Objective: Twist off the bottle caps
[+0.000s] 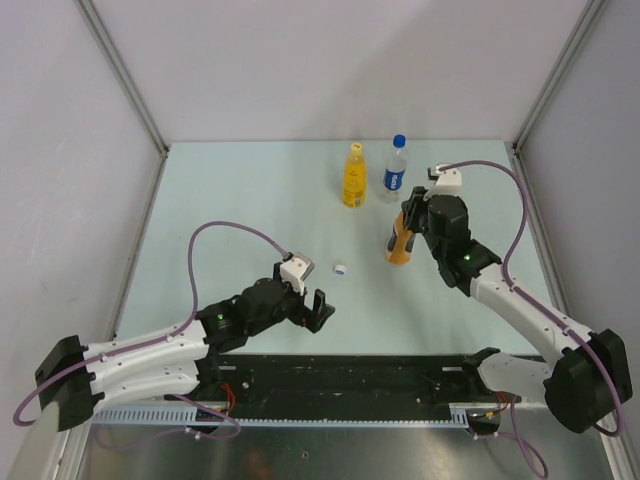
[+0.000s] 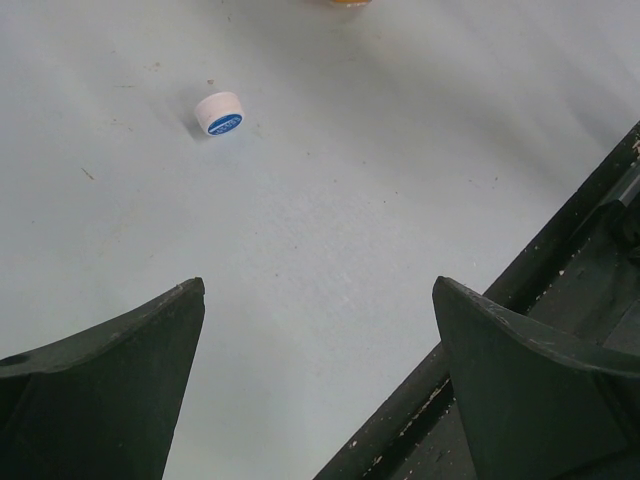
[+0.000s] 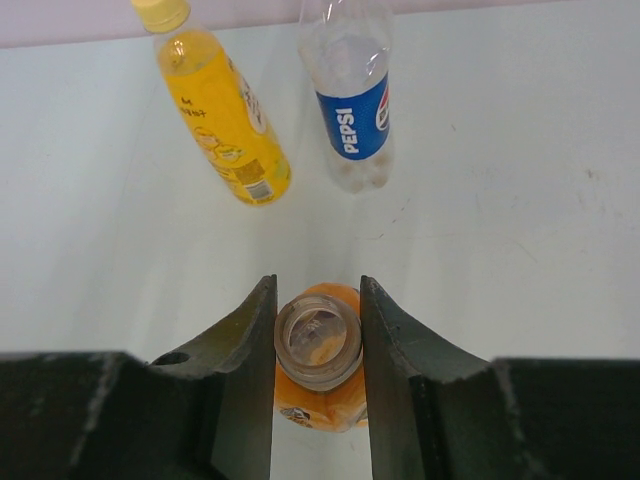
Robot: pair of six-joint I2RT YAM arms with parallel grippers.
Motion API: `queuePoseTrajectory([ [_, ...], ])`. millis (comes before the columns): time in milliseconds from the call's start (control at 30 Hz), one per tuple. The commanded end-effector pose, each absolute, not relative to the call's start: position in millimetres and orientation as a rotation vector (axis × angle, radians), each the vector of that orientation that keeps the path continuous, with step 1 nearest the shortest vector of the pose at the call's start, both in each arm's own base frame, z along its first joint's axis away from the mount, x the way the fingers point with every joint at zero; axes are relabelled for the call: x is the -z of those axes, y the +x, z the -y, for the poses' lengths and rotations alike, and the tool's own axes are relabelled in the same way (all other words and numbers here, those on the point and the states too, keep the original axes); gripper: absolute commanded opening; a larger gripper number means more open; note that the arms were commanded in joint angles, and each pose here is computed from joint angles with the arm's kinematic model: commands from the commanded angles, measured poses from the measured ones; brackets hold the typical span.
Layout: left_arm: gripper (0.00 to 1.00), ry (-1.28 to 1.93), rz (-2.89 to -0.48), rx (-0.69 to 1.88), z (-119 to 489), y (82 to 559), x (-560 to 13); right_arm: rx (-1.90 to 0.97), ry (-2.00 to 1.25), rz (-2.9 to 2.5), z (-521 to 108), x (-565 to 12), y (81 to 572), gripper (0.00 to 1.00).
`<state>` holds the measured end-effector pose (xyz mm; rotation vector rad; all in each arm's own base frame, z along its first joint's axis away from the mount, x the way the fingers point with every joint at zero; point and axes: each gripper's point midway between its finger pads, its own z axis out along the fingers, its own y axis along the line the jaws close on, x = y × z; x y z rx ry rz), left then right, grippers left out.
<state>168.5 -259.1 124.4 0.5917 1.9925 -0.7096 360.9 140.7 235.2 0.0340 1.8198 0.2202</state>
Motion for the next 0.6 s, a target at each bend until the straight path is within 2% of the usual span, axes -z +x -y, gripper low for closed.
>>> queuePoseTrajectory([
  [0, 1.0, 0.595, -1.946, 0.738, 264.5, 169.4, -134.6, -0.286, 0.075, -1.809, -147.8, -235.8, 365.3, 0.1],
  [233, 0.99, 0.614, -1.92, 0.734, 265.1, 170.5, -140.9, -0.341, 0.066, -1.89, -157.1, -215.2, 359.1, 0.33],
  [467, 0.99, 0.634, -1.91, 0.734, 267.5, 170.5, -143.5, -0.429, 0.039, -1.854, -163.2, -232.5, 345.0, 0.73],
  [567, 0.99, 0.627, -1.911, 0.739, 267.2, 170.2, -143.9, -0.46, 0.04, -1.829, -162.9, -244.2, 338.7, 0.86],
])
